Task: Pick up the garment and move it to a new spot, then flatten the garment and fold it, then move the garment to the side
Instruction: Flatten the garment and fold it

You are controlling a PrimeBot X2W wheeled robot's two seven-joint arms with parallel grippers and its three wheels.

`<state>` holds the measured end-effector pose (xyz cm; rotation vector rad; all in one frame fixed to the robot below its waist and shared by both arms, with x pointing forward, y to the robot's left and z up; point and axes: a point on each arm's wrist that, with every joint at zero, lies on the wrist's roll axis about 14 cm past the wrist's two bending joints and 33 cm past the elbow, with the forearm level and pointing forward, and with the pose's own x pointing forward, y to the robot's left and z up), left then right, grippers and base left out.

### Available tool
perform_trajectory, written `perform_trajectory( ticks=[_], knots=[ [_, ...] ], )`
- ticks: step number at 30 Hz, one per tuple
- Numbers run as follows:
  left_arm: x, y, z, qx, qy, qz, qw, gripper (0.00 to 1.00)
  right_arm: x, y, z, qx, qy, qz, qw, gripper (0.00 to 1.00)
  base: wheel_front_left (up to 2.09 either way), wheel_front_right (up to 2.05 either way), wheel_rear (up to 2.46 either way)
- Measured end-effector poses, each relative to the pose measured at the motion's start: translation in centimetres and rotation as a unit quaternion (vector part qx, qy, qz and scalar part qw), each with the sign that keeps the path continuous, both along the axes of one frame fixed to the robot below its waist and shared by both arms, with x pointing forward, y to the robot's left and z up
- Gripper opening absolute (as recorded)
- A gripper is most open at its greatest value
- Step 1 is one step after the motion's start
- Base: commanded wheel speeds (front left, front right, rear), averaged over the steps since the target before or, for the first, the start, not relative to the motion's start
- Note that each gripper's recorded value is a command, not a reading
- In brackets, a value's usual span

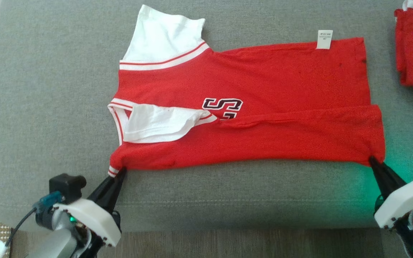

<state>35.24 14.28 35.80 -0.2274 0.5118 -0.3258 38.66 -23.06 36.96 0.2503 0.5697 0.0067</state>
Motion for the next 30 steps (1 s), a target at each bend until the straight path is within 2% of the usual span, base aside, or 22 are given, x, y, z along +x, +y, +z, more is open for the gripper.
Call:
perform_trajectory(
  ticks=[11, 12, 13, 14, 15, 16, 20, 23, 26, 29, 30],
  knots=[
    [-1.8, -0.3, -1.3, 0.018, 0.051, -0.045, 0.998, 0.00, -1.7, 1.1, 0.3, 0.011, 0.037, 0.011, 0.999, 0.00, 0.00, 0.00, 0.00],
    [-1.8, -0.2, -1.3, 0.019, 0.052, -0.044, 0.998, 0.00, -1.7, 1.1, 0.4, 0.010, 0.037, 0.011, 0.999, 0.16, 0.00, 0.00, 0.00],
    [-1.8, -0.2, -1.4, 0.021, 0.055, -0.043, 0.997, 0.00, -1.8, 1.0, 0.4, 0.010, 0.038, 0.011, 0.999, 0.59, 0.00, 0.00, 0.00],
    [-1.8, -0.2, -1.4, 0.018, 0.058, -0.041, 0.997, 0.25, -1.8, 1.0, 0.5, 0.010, 0.038, 0.010, 0.999, 1.00, 0.00, 0.00, 0.00],
    [-1.9, -0.2, -1.5, 0.017, 0.063, -0.039, 0.997, 0.86, -1.8, 0.8, 0.6, 0.010, 0.038, 0.007, 0.999, 1.00, 0.00, 0.00, 0.00],
    [-2.0, -0.2, -1.6, 0.017, 0.071, -0.038, 0.997, 1.00, -1.7, 0.6, 0.8, 0.010, 0.034, 0.001, 0.999, 1.00, 0.00, 0.00, 0.00],
    [-2.0, -0.4, -1.7, 0.020, 0.090, -0.043, 0.995, 1.00, -1.7, -1.0, 1.8, -0.008, 0.019, -0.016, 1.000, 1.00, 0.00, 0.00, 0.00],
    [-0.7, 1.4, -0.7, 0.044, 0.077, -0.027, 0.996, 1.00, -1.0, -1.5, 3.2, -0.028, -0.004, -0.016, 0.999, 1.00, 0.00, 0.00, 0.00],
    [2.7, 4.0, 2.0, 0.079, 0.031, -0.009, 0.996, 1.00, 0.2, -1.2, 4.7, -0.041, -0.035, -0.011, 0.998, 1.00, 0.00, 0.00, 0.00],
    [8.1, 3.8, 6.9, 0.094, -0.042, -0.023, 0.994, 1.00, 1.2, 0.3, 5.1, -0.039, -0.052, 0.004, 0.998, 1.00, 0.00, 0.00, 0.00],
    [8.1, 3.8, 6.9, 0.094, -0.042, -0.023, 0.994, 1.00, 1.2, 0.3, 5.1, -0.039, -0.052, 0.004, 0.998, 1.00, 0.00, 0.00, 0.00]
  ],
)
